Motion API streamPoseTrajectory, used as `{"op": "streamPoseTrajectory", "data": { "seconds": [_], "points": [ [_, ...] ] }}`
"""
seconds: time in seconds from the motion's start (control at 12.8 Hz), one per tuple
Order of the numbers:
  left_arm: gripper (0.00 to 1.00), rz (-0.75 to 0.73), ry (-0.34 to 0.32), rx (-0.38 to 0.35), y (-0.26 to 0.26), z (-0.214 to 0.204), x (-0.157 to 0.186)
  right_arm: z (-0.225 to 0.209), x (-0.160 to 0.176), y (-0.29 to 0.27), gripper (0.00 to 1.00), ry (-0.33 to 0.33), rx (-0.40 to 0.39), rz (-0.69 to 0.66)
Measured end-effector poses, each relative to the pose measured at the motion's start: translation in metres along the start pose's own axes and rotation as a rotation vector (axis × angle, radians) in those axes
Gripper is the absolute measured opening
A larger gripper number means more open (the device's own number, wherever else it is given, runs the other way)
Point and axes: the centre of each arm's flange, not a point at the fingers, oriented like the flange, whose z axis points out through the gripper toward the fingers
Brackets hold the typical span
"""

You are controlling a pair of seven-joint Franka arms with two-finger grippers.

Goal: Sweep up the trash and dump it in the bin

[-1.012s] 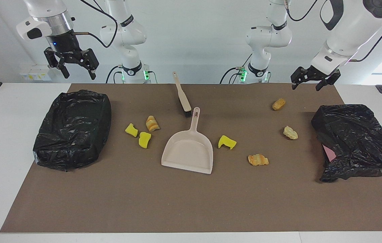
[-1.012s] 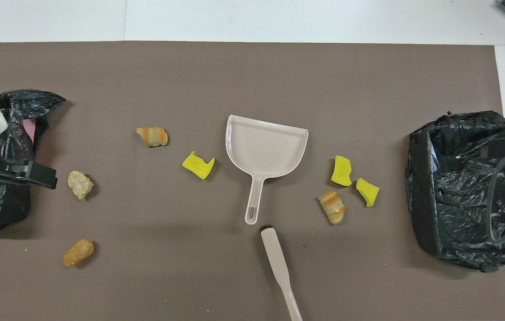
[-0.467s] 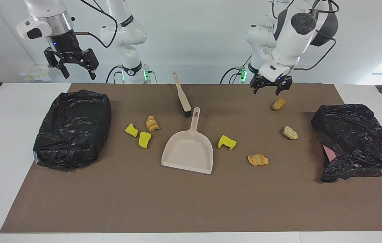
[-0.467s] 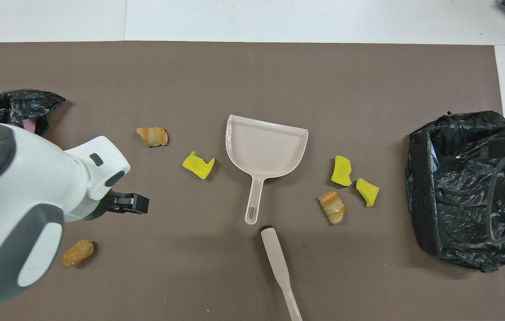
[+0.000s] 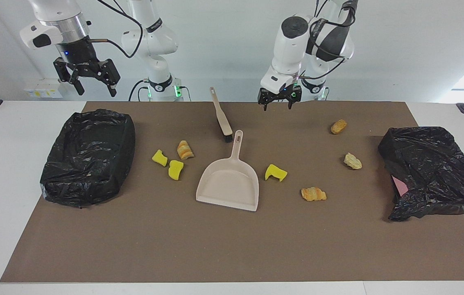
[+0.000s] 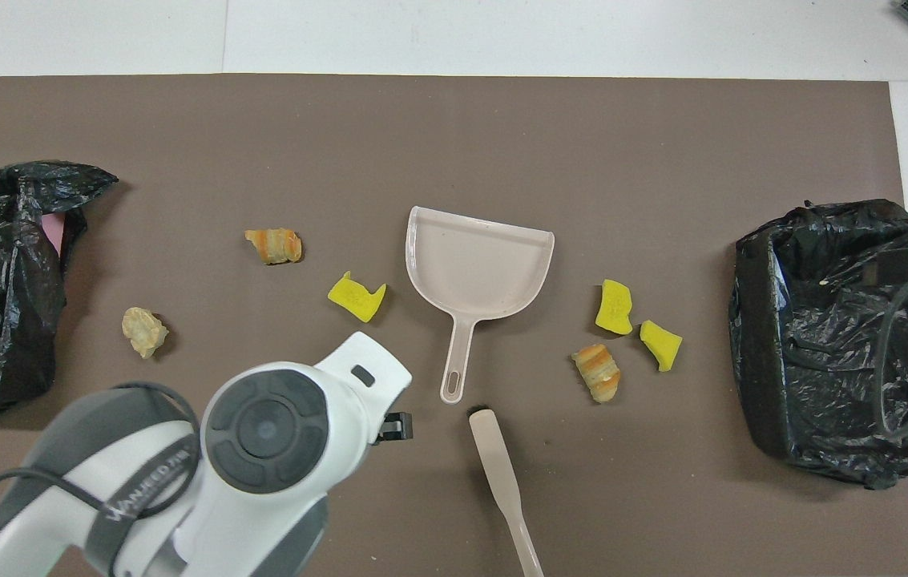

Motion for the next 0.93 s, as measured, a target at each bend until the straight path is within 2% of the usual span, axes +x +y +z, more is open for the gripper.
{"op": "streamPoseTrajectory", "data": {
  "seconds": [0.23,0.47,0.93],
  "points": [
    [1.0,-0.095,0.041,-0.036,0.078,0.039,-0.052,0.0,0.0,0.0,1.0,0.0,0.0,0.0],
    [1.0,-0.144,0.022,-0.073,0.129,0.075,-0.094,0.0,0.0,0.0,1.0,0.0,0.0,0.0],
    [1.0,-0.144,0.019,-0.024,0.189,0.165,-0.172,0.0,0.0,0.0,1.0,0.0,0.0,0.0]
  ]
}}
